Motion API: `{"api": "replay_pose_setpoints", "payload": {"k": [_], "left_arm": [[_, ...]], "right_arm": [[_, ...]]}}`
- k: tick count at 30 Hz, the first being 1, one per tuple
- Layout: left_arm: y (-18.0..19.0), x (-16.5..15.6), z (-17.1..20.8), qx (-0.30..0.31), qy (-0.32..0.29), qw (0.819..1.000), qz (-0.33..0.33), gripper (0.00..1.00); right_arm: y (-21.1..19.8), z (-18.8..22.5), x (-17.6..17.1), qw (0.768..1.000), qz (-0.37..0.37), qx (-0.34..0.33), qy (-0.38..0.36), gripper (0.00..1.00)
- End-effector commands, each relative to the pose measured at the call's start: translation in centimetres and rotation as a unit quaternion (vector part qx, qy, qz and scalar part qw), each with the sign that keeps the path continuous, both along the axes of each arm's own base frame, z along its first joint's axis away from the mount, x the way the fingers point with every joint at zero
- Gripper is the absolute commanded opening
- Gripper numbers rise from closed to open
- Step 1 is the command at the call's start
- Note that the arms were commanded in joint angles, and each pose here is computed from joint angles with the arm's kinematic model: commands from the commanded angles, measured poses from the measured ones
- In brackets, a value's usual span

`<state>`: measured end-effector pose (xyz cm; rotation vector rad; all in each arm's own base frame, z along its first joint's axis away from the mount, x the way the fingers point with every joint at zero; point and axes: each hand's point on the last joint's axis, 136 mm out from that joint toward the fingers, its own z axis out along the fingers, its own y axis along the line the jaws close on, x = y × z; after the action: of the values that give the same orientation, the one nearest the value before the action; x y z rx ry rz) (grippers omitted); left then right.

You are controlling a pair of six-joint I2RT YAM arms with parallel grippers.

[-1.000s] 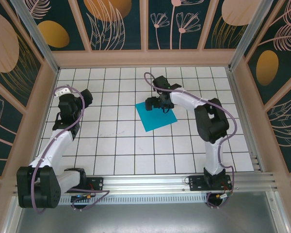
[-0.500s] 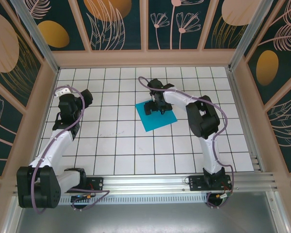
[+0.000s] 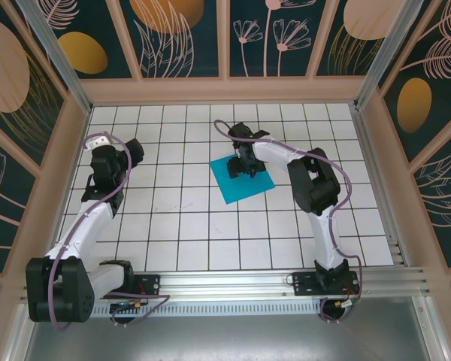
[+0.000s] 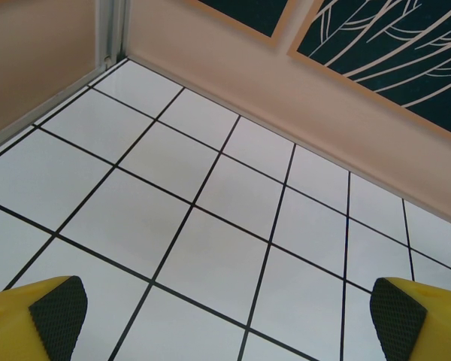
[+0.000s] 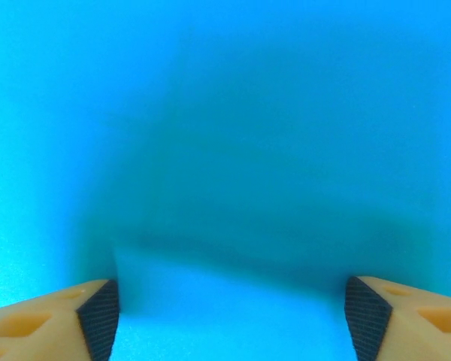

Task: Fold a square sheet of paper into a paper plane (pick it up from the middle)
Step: Fold the square sheet of paper in half at the center of the table.

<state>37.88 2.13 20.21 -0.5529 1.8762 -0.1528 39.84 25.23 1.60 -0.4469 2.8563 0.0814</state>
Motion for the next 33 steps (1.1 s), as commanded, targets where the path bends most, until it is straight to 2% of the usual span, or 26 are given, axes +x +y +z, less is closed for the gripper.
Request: {"api": "replay_pose_setpoints", "payload": {"k": [1,7,12,15,18,21,24,29,31,33], "left_arm": [[-0.1,0.3,0.5,-0.001,0.000,1.000,-0.005,0.98],[-0.1,0.3,0.4,-0.001,0.000,1.000,-0.005,0.99],[-0.1,0.3,0.4,-0.003,0.001,1.000,-0.007,0.98],[-0.7,0.4,0.4,-0.009,0.001,1.000,-0.022,0.98],[-2.2,0.7,0.3,-0.035,0.002,0.998,-0.059,0.98],[-4.1,0.7,-0.2,-0.066,0.008,0.992,-0.106,0.99],[-6.4,0.6,-0.7,-0.122,0.005,0.981,-0.154,0.99],[-10.1,0.0,-2.1,-0.234,0.004,0.947,-0.220,0.98],[-11.2,-0.2,-2.7,-0.251,0.009,0.939,-0.236,0.97],[-12.3,-0.2,-3.2,-0.255,0.017,0.935,-0.247,0.97]], "right_arm": [[-1.5,-4.2,-2.6,0.998,-0.007,-0.035,0.060,0.75],[-1.7,-3.8,-2.3,0.998,-0.011,-0.040,0.053,0.65],[-0.8,-1.8,-1.4,0.999,-0.018,-0.017,0.032,0.60],[0.8,-0.1,-1.1,0.999,-0.019,0.030,0.024,0.51],[3.3,1.5,-1.6,0.993,-0.017,0.112,0.033,0.40],[5.2,2.8,-2.2,0.982,-0.019,0.181,0.046,0.33],[6.9,4.8,-2.6,0.965,-0.016,0.255,0.050,0.32],[9.7,10.1,-4.2,0.904,0.018,0.421,0.070,0.32],[10.2,10.6,-4.9,0.887,0.023,0.453,0.083,0.32],[10.3,10.1,-5.3,0.883,0.021,0.459,0.091,0.32]]}}
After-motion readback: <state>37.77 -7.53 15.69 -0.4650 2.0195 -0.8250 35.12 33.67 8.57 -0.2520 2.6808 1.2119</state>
